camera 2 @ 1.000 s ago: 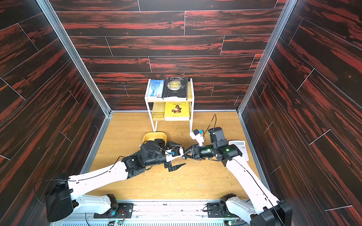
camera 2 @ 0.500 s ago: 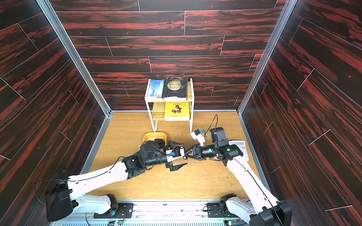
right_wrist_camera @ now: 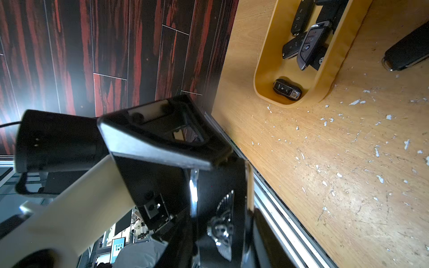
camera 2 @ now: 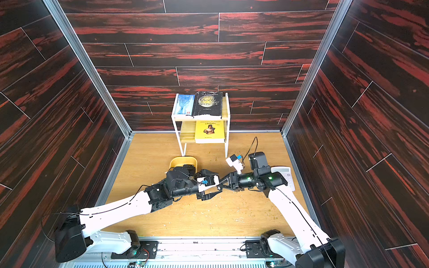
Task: Place the car key into the storage box
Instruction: Pick up the car key from the center of the board.
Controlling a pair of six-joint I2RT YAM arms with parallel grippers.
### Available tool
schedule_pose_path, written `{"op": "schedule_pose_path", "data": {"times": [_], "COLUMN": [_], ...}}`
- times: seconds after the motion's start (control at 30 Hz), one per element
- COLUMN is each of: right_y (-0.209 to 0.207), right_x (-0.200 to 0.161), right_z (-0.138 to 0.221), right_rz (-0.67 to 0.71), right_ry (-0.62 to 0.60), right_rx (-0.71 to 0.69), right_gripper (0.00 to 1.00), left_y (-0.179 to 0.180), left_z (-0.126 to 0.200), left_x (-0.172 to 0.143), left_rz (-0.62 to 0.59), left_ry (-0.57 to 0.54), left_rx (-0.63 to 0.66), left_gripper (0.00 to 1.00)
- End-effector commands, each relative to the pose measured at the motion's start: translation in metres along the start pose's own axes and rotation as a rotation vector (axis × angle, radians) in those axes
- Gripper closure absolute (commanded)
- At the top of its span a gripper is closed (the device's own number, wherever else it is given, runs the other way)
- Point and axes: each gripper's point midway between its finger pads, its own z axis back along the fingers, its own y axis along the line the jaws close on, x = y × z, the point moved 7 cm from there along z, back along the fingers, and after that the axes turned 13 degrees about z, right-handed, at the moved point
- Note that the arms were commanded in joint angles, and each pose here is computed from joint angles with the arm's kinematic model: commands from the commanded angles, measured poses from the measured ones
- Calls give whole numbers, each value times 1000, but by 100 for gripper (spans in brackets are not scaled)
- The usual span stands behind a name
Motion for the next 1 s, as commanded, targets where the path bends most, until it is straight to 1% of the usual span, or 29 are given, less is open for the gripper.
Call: {"op": "schedule_pose_path", "data": {"times": [0.0, 0.07, 0.1, 0.17, 0.23, 0.37, 0.4, 0.43, 0.53, 0.6, 0.63, 0.73, 0.8, 0.9, 0.97], "right_y": [-2, -2, -2, -2, -3, -2, -2, -2, -3, -3, -3, -5, -8, -13, -18], "right_x": [-3, -2, -2, -2, -2, -1, -1, -2, -1, 0, 1, 5, 7, 12, 15], "right_z": [0, 0, 0, 0, 0, 0, 0, 1, 1, 1, 1, 1, 0, 0, -1], "right_rz": [3, 5, 6, 4, 3, 4, 5, 6, 9, 13, 14, 16, 11, 11, 5], "right_ry": [3, 3, 1, 2, 3, 2, 2, 2, -1, -4, -8, -13, -16, -24, -29], "right_rx": [7, 8, 8, 9, 9, 10, 11, 11, 2, 2, -3, -10, -12, -14, -19], "right_gripper": [68, 68, 68, 68, 68, 68, 67, 62, 41, 31, 27, 23, 22, 20, 18], "left_y": [0, 0, 0, -1, -1, -1, 0, 0, 0, 0, 0, 2, 4, 7, 10], "left_z": [0, -1, -2, -1, -1, -2, -2, -2, -1, 0, 1, 4, 9, 26, 40], "left_x": [15, 14, 14, 14, 15, 14, 13, 13, 12, 12, 12, 11, 9, 4, -1], "left_rz": [2, 5, 6, 12, 16, 21, 27, 32, 45, 72, 86, 129, 161, 164, 188], "left_ry": [-38, -33, -34, -38, -40, -32, -27, -24, -15, -12, -6, 12, 17, 35, 44], "left_rx": [-13, -18, -21, -22, -25, -28, -23, -20, -18, -16, -13, 8, 55, 123, 178], "left_gripper": [24, 28, 32, 35, 40, 60, 65, 67, 66, 64, 64, 64, 65, 65, 65]}}
